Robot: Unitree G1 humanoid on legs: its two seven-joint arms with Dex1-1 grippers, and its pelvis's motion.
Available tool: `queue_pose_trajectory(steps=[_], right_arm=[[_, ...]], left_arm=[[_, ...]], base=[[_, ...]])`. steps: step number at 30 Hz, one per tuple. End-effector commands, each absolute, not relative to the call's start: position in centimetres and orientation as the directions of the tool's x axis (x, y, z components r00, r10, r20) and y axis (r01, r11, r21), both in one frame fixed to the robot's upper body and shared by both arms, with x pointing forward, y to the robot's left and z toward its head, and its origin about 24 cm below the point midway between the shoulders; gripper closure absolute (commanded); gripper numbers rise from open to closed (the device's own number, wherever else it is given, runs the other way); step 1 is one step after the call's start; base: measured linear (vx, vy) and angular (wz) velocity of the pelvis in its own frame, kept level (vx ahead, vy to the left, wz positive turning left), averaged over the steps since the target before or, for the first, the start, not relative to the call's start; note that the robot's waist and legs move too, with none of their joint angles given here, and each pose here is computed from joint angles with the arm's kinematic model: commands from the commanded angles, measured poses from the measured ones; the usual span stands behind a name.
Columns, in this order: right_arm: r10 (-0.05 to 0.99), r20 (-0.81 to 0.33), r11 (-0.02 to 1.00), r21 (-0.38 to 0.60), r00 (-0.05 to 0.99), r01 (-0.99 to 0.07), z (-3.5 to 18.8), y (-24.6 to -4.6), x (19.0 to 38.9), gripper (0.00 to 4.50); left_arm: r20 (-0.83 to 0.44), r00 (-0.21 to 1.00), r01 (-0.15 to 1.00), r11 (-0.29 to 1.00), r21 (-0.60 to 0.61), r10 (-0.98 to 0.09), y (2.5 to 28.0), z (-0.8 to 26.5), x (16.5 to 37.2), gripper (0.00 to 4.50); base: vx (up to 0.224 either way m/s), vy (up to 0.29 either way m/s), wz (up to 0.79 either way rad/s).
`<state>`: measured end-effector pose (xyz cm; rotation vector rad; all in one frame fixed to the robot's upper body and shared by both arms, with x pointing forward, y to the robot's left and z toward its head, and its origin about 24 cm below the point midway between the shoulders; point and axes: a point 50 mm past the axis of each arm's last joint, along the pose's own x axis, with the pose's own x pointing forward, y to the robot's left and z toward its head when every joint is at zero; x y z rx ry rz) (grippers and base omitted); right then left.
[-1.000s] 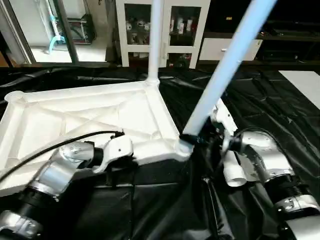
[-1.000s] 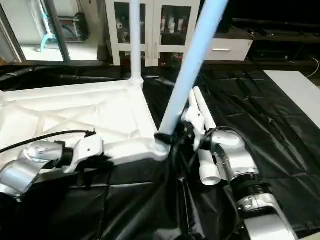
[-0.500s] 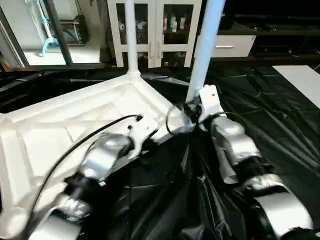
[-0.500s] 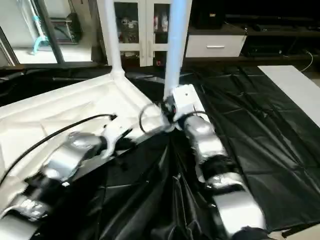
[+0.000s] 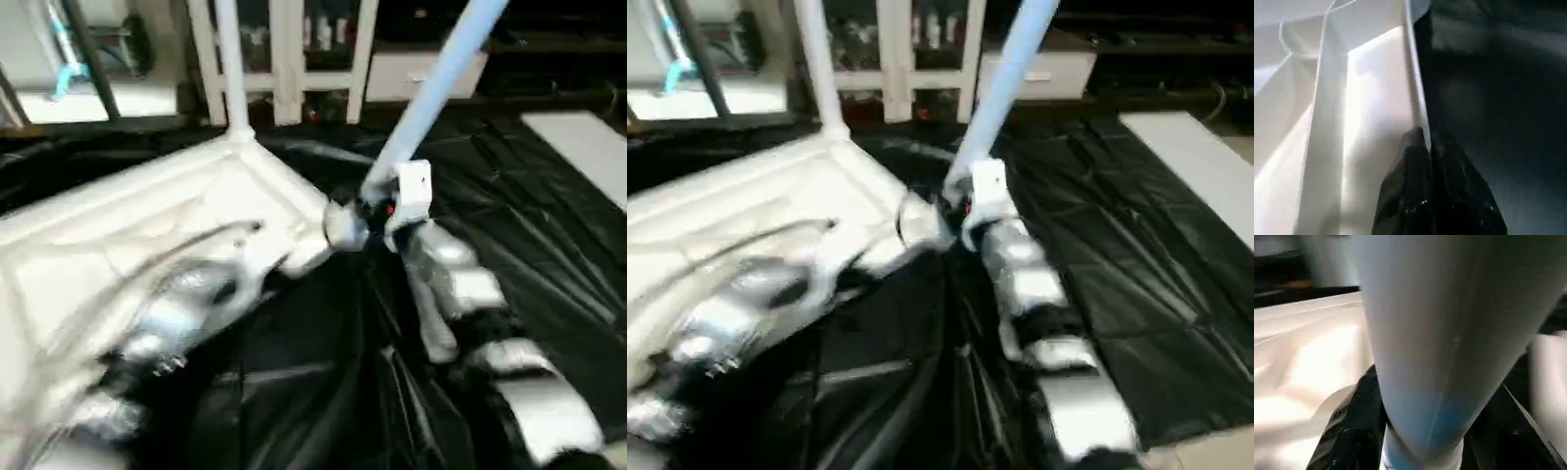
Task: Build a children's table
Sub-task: Insert table leg to table base
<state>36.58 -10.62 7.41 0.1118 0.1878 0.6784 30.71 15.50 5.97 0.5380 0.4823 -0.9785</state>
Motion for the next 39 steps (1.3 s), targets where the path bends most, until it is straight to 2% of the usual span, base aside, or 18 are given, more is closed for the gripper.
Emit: queue_pose_trajectory(steps=[1,2,3,5,8,12,13,16,22,29,35,39], right_arm=[[0.768,-0.379,0.628,0.285,0.517,-0.724,2.2,-9.9,33.4,2.66],[0.795,-0.39,0.582,0.279,0.464,-0.763,2.3,-10.6,33.1,2.66],[0.795,-0.39,0.582,0.279,0.464,-0.763,2.3,-10.6,33.1,2.66],[0.829,-0.417,0.506,0.276,0.373,-0.817,2.3,-12.5,32.4,2.66],[0.839,-0.439,0.462,0.261,0.321,-0.848,2.6,-14.6,31.6,2.66],[0.854,-0.444,0.41,0.254,0.271,-0.876,3.3,-16.1,30.7,2.66],[0.863,-0.447,0.373,0.246,0.237,-0.895,3.5,-16.8,30.0,2.66],[0.864,-0.456,0.349,0.242,0.211,-0.906,3.5,-17.6,29.3,2.66],[0.858,-0.468,0.352,0.233,0.213,-0.907,3.0,-18.7,27.6,2.66],[0.86,-0.448,0.365,0.203,0.245,-0.909,3.1,-18.7,27.1,2.66],[0.857,-0.464,0.367,0.247,0.223,-0.897,2.0,-18.6,26.8,2.66],[0.83,-0.495,0.435,0.285,0.258,-0.854,0.9,-18.6,27.0,2.66]], left_arm=[[-0.561,0.259,0.96,0.145,0.24,-0.786,12.4,7.2,29.3,4.5],[-0.566,0.255,0.96,0.135,0.246,-0.784,12.9,7.2,29.5,4.5],[-0.566,0.255,0.96,0.135,0.246,-0.784,12.9,7.2,29.5,4.5],[-0.558,0.308,0.944,0.172,0.283,-0.77,13.5,7.5,30.5,4.5],[-0.485,0.366,0.922,0.237,0.308,-0.794,12.7,8.3,31.5,4.5],[-0.42,0.335,0.931,0.226,0.288,-0.844,11.2,8.4,31.4,4.5],[-0.407,0.283,0.946,0.183,0.268,-0.868,10.4,8.1,31.1,4.5],[-0.406,0.243,0.953,0.14,0.267,-0.881,9.8,7.9,30.9,4.5],[-0.398,0.226,0.95,0.111,0.291,-0.889,8.5,8.1,31.6,4.5],[-0.393,0.175,0.962,0.072,0.264,-0.903,8.2,7.9,31.5,4.5],[-0.42,0.135,0.975,0.044,0.219,-0.898,8.9,7.2,30.9,4.5],[-0.434,0.129,0.979,0.046,0.197,-0.892,9.4,6.8,30.8,4.5]], base=[[0.0,0.0,0.0],[0.0,0.0,0.0],[0.0,0.0,0.0],[0.0,0.0,0.0],[0.0,0.0,0.0],[0.0,0.0,0.0],[0.0,0.0,0.0],[0.0,0.0,0.0],[0.0,0.0,0.0],[0.0,0.0,0.0],[0.0,0.0,0.0],[0.0,0.0,0.0]])
